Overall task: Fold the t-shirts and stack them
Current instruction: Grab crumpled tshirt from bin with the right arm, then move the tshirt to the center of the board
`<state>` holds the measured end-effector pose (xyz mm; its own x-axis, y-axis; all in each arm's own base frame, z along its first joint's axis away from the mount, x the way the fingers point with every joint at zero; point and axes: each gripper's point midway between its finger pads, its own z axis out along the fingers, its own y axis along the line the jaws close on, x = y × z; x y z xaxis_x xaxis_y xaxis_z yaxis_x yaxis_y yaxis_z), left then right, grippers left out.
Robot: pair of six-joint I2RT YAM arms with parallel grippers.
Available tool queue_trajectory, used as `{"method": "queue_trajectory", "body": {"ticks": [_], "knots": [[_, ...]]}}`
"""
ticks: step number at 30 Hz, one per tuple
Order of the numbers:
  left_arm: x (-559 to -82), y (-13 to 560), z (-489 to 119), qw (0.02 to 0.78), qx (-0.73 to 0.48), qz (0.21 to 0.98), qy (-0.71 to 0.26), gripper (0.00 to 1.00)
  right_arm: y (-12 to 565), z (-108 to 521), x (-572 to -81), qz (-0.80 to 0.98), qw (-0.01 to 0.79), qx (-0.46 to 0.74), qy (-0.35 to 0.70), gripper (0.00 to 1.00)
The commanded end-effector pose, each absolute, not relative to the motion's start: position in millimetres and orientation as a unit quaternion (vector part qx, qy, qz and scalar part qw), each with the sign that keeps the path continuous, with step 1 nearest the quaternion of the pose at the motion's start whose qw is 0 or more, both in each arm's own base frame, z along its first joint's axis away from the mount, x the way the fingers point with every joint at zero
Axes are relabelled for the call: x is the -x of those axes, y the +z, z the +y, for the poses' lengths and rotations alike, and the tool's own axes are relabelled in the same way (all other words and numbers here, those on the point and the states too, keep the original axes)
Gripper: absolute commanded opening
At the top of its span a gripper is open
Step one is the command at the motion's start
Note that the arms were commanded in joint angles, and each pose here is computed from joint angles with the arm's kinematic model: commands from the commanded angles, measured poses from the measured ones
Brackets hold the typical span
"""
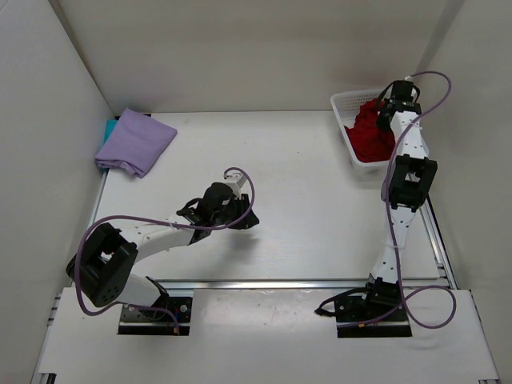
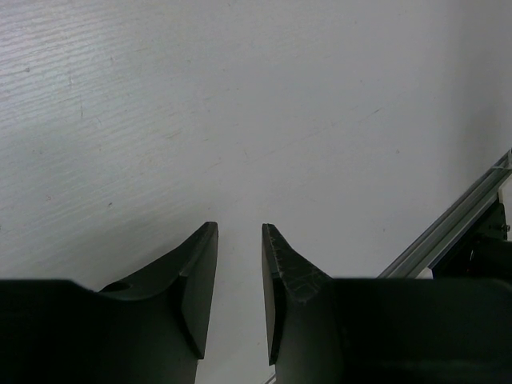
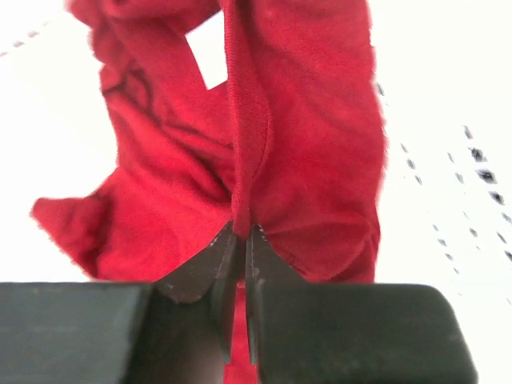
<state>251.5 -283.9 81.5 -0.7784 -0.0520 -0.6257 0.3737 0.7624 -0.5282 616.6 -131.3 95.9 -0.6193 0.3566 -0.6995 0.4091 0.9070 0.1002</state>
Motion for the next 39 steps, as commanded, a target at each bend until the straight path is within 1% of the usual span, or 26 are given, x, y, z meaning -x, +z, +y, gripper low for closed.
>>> {"method": "queue_trajectory", "body": {"ticks": [1, 2, 4, 5, 7, 8, 11, 12, 14, 15, 16, 17, 18, 20, 24, 26, 28, 29, 30, 31, 32, 33, 35, 36, 38, 39], "knots": [[-250.2, 102.2, -289.0, 0.331, -0.095, 0.869, -0.356, 0.38, 240.7, -118.4, -613.1, 0.844, 0.492, -0.210, -0.034, 0.00], [-248.6, 105.6, -290.7, 0.333, -0.096, 0.866, -0.360, 0.39, 248.6, -113.8, -609.7, 0.843, 0.494, -0.209, -0.032, 0.00], [-248.2, 115.8, -294.5, 0.341, -0.099, 0.859, -0.369, 0.40, 292.8, -98.9, -593.6, 0.833, 0.517, -0.195, -0.019, 0.00], [-248.2, 120.7, -295.0, 0.344, -0.095, 0.856, -0.373, 0.39, 301.9, -93.4, -590.5, 0.831, 0.523, -0.189, -0.017, 0.00], [-251.5, 131.2, -292.8, 0.353, -0.083, 0.848, -0.385, 0.40, 352.8, -63.3, -573.1, 0.813, 0.559, -0.161, 0.005, 0.00], [-253.1, 138.3, -290.6, 0.358, -0.078, 0.844, -0.392, 0.40, 358.9, -46.3, -569.0, 0.814, 0.562, -0.148, 0.010, 0.00], [-258.4, 148.9, -285.1, 0.368, -0.066, 0.838, -0.397, 0.39, 448.6, 7.8, -529.6, 0.766, 0.634, -0.089, 0.053, 0.00], [-262.0, 152.8, -280.9, 0.369, -0.057, 0.836, -0.401, 0.41, 461.5, 25.2, -522.4, 0.758, 0.645, -0.068, 0.070, 0.00], [-270.9, 152.1, -268.3, 0.366, -0.027, 0.834, -0.413, 0.40, 525.1, 89.8, -480.2, 0.702, 0.699, 0.006, 0.136, 0.00], [-270.3, 152.3, -265.5, 0.360, -0.021, 0.832, -0.421, 0.41, 523.7, 106.8, -472.6, 0.700, 0.699, 0.030, 0.142, 0.00], [-279.2, 152.8, -255.5, 0.365, 0.000, 0.831, -0.420, 0.40, 564.5, 130.5, -441.7, 0.653, 0.738, 0.048, 0.163, 0.00], [-282.2, 152.7, -247.3, 0.367, 0.013, 0.829, -0.422, 0.40, 581.2, 158.0, -417.9, 0.623, 0.759, 0.078, 0.175, 0.00], [-282.1, 153.1, -241.0, 0.368, 0.022, 0.828, -0.422, 0.40, 571.6, 184.9, -406.7, 0.622, 0.754, 0.101, 0.183, 0.00], [-288.7, 153.6, -221.8, 0.378, 0.052, 0.824, -0.419, 0.40, 608.6, 197.0, -368.4, 0.569, 0.789, 0.113, 0.202, 0.00], [-295.1, 171.0, -188.8, 0.417, 0.088, 0.808, -0.407, 0.41, 665.0, 219.7, -314.9, 0.500, 0.794, 0.157, 0.307, 0.00], [-296.9, 169.8, -171.4, 0.427, 0.114, 0.807, -0.392, 0.41, 667.9, 226.3, -301.1, 0.481, 0.793, 0.175, 0.330, 0.00], [-295.5, 174.1, -156.4, 0.443, 0.135, 0.796, -0.389, 0.40, 643.5, 223.8, -310.6, 0.496, 0.776, 0.181, 0.344, 0.00], [-295.2, 171.1, -150.5, 0.444, 0.148, 0.796, -0.384, 0.40, 627.7, 227.1, -309.8, 0.502, 0.759, 0.187, 0.371, 0.00], [-292.2, 165.2, -149.9, 0.437, 0.149, 0.802, -0.380, 0.41, 637.7, 207.5, -299.2, 0.475, 0.773, 0.195, 0.372, 0.00], [-292.4, 165.1, -147.1, 0.442, 0.152, 0.800, -0.375, 0.41, 607.5, 186.5, -317.2, 0.507, 0.758, 0.168, 0.374, 0.00], [-291.4, 159.5, -145.4, 0.438, 0.157, 0.803, -0.373, 0.40, 569.7, 185.1, -329.0, 0.523, 0.735, 0.176, 0.394, 0.00], [-291.9, 156.1, -141.2, 0.437, 0.169, 0.802, -0.370, 0.40, 570.0, 164.9, -314.2, 0.502, 0.737, 0.184, 0.414, 0.00], [-292.3, 150.2, -135.8, 0.437, 0.181, 0.801, -0.366, 0.40, 469.6, 140.9, -338.8, 0.569, 0.677, 0.122, 0.451, 0.00], [-291.5, 145.9, -135.8, 0.436, 0.181, 0.803, -0.365, 0.41, 453.7, 124.7, -341.9, 0.572, 0.686, 0.107, 0.437, 0.00], [-290.0, 132.6, -137.3, 0.428, 0.181, 0.812, -0.354, 0.41, 358.1, 92.8, -366.8, 0.636, 0.649, 0.027, 0.417, 0.00], [-289.6, 128.8, -139.6, 0.432, 0.176, 0.815, -0.344, 0.41, 330.5, 86.7, -371.8, 0.659, 0.629, 0.006, 0.412, 0.00]]}}
